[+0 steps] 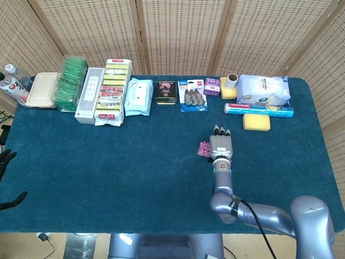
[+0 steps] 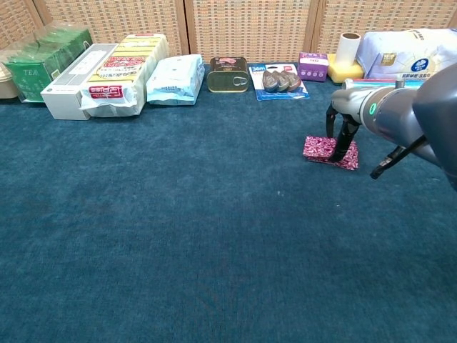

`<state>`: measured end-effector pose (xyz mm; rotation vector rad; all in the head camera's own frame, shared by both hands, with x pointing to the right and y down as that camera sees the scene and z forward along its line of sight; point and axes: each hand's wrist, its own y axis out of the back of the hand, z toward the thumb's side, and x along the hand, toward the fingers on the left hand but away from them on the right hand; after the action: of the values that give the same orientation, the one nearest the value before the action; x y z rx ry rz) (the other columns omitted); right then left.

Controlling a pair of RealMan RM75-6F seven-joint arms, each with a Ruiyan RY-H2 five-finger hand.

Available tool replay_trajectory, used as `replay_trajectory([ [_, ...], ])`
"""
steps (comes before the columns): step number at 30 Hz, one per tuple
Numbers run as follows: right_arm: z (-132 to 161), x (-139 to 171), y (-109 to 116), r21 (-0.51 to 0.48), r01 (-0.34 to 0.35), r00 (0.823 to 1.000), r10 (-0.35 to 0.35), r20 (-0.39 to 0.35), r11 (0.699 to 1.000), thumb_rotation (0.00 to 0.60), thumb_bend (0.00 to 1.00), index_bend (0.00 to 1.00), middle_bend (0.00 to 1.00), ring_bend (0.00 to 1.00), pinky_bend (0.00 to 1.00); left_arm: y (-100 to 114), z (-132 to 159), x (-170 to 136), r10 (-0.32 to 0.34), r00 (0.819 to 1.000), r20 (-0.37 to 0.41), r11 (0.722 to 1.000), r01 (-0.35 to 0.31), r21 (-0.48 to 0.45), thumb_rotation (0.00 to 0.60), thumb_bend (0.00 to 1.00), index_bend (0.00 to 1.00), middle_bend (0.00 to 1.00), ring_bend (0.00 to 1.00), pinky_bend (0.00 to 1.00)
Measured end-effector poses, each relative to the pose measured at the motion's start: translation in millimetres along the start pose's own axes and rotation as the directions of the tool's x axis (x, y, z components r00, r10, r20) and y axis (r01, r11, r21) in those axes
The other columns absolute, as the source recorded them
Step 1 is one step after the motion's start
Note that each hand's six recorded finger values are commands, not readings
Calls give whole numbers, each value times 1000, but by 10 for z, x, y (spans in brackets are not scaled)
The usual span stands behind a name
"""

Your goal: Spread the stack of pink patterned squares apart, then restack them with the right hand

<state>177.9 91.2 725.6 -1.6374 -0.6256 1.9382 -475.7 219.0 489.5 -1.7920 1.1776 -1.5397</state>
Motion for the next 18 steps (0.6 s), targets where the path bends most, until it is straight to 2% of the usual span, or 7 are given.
replay_trajectory([
  [18, 14, 25, -19, -30, 10, 1000, -10, 9, 999, 547, 246, 331, 0, 0, 52, 1, 2, -6, 3, 1000, 1, 1000, -3, 1, 600, 232, 0, 0, 0, 63],
])
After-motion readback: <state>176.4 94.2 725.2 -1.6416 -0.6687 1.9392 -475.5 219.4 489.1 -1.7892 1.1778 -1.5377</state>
